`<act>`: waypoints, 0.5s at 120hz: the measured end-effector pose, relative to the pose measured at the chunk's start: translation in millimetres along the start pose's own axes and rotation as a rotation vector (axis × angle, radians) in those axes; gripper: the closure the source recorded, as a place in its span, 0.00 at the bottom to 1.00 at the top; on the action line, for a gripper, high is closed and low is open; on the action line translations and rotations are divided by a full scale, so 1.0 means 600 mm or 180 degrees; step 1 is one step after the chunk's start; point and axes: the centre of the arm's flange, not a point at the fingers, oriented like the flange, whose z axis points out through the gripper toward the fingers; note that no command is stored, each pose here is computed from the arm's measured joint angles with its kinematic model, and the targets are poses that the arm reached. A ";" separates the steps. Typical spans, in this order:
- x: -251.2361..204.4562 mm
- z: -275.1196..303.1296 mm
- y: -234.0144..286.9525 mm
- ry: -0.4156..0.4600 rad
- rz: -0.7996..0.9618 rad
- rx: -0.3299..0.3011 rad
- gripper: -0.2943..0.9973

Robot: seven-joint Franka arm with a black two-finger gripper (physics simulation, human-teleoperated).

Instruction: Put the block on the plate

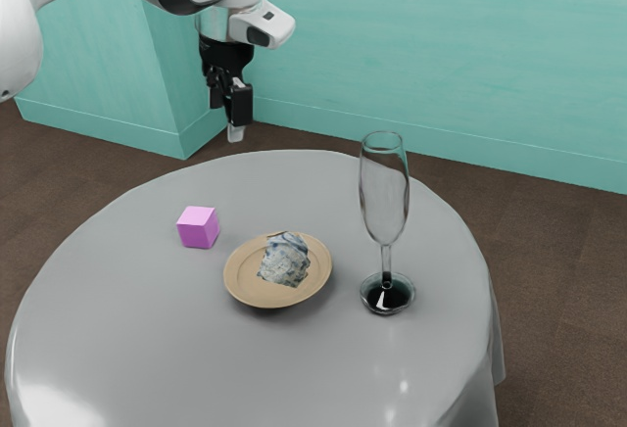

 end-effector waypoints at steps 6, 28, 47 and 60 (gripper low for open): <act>0.000 0.000 0.000 -0.0001 0.0001 0.0000 0.23; 0.006 0.023 -0.010 -0.0083 -0.0026 -0.0025 0.23; 0.004 0.137 -0.083 -0.0446 -0.0223 -0.0158 0.23; 0.012 0.204 -0.109 -0.0640 -0.0277 -0.0200 0.23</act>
